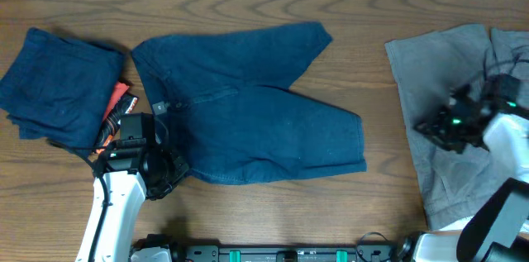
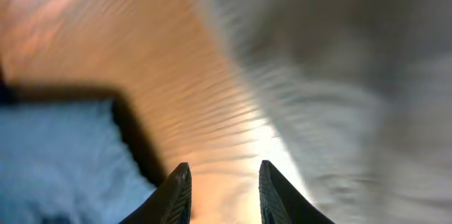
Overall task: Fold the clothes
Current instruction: 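Grasp the right leg hem of the shorts with the right gripper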
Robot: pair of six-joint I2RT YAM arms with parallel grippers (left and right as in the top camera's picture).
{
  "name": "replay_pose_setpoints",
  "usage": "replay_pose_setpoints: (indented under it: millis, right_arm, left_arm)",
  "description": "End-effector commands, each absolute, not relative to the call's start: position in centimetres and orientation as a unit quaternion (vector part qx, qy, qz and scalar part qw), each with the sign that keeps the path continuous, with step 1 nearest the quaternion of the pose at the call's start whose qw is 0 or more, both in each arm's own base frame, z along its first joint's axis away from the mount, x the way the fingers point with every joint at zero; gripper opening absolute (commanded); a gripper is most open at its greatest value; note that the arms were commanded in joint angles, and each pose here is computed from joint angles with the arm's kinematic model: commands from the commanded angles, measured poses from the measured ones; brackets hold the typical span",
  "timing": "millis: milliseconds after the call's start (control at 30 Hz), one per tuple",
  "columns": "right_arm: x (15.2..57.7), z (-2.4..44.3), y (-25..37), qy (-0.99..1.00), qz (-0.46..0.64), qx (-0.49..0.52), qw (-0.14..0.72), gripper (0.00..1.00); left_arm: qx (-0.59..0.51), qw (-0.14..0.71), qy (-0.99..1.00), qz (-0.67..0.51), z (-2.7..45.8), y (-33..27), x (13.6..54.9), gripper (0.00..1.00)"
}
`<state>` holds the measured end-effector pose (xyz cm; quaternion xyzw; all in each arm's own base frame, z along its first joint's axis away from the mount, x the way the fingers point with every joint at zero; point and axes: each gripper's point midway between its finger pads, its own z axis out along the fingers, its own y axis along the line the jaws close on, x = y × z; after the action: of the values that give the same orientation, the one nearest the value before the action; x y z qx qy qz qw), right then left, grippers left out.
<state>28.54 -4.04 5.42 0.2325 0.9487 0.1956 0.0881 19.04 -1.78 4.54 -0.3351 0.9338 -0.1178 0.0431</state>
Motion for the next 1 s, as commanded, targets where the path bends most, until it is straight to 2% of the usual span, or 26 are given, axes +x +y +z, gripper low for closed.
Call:
replay_pose_setpoints:
  millis: [0,200,367,533,733,900,967]
  right_arm:
    - [26.9,4.4,0.2,0.953,0.236,0.186,0.045,0.29]
    - [23.0,2.4,5.3,0.953,0.245,0.175,-0.041,0.31]
    - [20.8,0.9,7.2,0.953,0.227,0.185,-0.077,0.33]
    - [20.7,0.1,7.3,0.954,0.210,0.198,-0.075,0.36]
    - [21.5,-0.9,8.0,0.948,0.214,0.229,-0.055,0.34]
    - [21.3,-2.1,8.3,0.948,0.197,0.246,-0.042,0.27]
    - [21.3,-2.5,8.0,0.949,0.181,0.255,-0.037,0.14]
  left_arm:
    - [-0.335,0.049,0.935,-0.108,4.5,-1.3,19.1,0.06]
    - [-0.335,0.049,0.935,-0.109,4.5,-1.3,19.1,0.06]
    - [-0.335,0.049,0.935,-0.108,4.5,-1.3,19.1,0.06]
    - [-0.335,0.049,0.935,-0.108,4.5,-1.3,19.1,0.06]
    - [-0.335,0.049,0.935,-0.109,4.5,-1.3,19.0,0.06]
    - [-0.335,0.049,0.935,-0.109,4.5,-1.3,19.0,0.06]
    - [-0.335,0.049,0.935,-0.109,4.5,-1.3,19.0,0.06]
